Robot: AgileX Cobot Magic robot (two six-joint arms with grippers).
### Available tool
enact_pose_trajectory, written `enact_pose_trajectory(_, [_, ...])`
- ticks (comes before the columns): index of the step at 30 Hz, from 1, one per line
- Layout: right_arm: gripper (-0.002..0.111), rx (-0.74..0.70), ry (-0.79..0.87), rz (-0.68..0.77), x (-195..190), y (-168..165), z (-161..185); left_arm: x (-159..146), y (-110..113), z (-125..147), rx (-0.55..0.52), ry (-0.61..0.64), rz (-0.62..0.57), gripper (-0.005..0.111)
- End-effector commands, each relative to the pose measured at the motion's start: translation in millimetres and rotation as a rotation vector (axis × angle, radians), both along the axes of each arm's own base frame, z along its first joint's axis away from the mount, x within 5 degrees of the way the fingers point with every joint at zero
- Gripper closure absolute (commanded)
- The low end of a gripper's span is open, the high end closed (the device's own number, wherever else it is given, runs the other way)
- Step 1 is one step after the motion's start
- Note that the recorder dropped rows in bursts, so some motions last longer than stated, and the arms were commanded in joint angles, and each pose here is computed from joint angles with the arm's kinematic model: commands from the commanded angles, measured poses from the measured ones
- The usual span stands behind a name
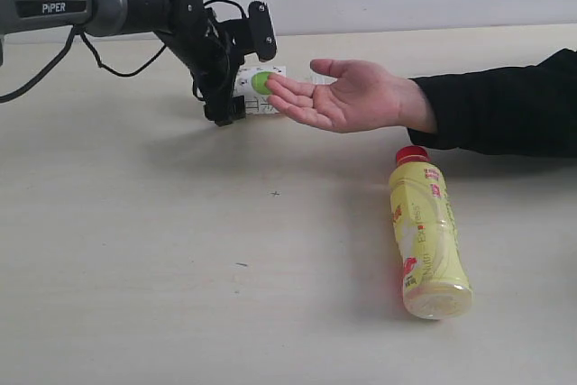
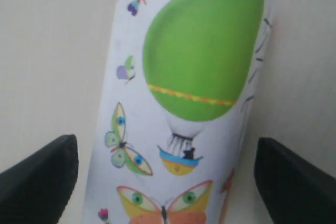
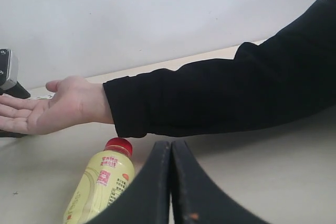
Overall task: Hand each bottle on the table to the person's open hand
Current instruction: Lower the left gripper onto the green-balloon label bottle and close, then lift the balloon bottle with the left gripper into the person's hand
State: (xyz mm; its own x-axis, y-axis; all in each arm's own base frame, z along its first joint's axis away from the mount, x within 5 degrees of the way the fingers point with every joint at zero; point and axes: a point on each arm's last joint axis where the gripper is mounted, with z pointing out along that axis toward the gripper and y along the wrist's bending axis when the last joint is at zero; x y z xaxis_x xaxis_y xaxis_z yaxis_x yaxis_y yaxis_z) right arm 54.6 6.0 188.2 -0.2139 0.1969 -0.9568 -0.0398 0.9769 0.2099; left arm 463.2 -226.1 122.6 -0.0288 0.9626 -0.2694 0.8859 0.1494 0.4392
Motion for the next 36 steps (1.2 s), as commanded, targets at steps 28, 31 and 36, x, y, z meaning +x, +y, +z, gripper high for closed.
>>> enact_pose_trajectory(28, [0.108,-0.001,-0.007,-0.001,0,0,-1,3,-2,15,0.000,0.016,0.055,0.107])
enact_pose_trajectory(31, [0.108,-0.001,-0.007,-0.001,0,0,-1,2,3,40,-0.006,-0.012,0.125,0.107])
enact_pose_trajectory(36, [0.108,-0.001,-0.007,-0.001,0,0,-1,-7,12,82,-0.023,-0.034,0.238,0.107])
